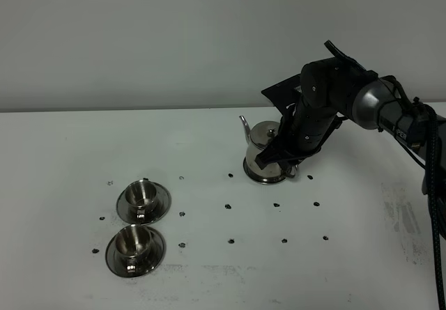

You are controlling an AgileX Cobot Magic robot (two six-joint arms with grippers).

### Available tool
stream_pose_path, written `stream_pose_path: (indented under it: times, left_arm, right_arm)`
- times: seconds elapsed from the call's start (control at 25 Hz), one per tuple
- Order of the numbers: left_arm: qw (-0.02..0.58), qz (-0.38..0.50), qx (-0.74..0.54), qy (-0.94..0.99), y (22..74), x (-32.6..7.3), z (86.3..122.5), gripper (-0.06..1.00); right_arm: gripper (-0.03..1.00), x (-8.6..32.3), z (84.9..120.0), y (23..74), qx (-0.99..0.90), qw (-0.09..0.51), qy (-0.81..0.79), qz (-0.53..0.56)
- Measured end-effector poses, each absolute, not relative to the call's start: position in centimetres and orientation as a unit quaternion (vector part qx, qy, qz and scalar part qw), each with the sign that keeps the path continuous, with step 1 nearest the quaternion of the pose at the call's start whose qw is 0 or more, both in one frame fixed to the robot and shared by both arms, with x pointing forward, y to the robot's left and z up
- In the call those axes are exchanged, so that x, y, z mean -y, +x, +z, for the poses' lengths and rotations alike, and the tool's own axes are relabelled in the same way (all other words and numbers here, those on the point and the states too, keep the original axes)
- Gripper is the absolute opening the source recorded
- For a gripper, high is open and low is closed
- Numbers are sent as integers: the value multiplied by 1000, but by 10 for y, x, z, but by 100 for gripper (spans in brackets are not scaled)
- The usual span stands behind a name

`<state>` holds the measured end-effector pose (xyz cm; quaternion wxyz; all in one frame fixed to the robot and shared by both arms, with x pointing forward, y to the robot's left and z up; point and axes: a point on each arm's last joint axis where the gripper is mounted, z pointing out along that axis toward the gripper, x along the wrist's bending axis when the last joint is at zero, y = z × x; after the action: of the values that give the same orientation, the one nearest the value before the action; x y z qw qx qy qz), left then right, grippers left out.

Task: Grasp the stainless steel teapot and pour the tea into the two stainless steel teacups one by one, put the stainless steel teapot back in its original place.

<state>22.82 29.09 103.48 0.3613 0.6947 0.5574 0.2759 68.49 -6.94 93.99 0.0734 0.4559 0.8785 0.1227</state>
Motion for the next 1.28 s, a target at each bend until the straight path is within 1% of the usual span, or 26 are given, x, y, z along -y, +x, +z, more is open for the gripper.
stream_pose_path:
  times: [0.4,0.6,1.08,1.16,1.28]
  left_arm:
    - [361,276,-557,695,228,-291,1035,66]
    - [361,276,-557,695,228,-291,1035,66]
    - [361,276,-557,695,228,-291,1035,66]
    - [361,276,-557,695,228,-291,1035,66]
    - [361,276,-558,694,228,-291,1035,66]
  right_arm:
    - [16,67,940,684,-880,73,453,122]
    - [16,66,946,680,-882,71,451,119]
    - [16,69,989,674,-879,97,442,149]
    - [16,67,1003,669,-881,105,433,160]
    - [16,66,1013,653,-881,116,420,184]
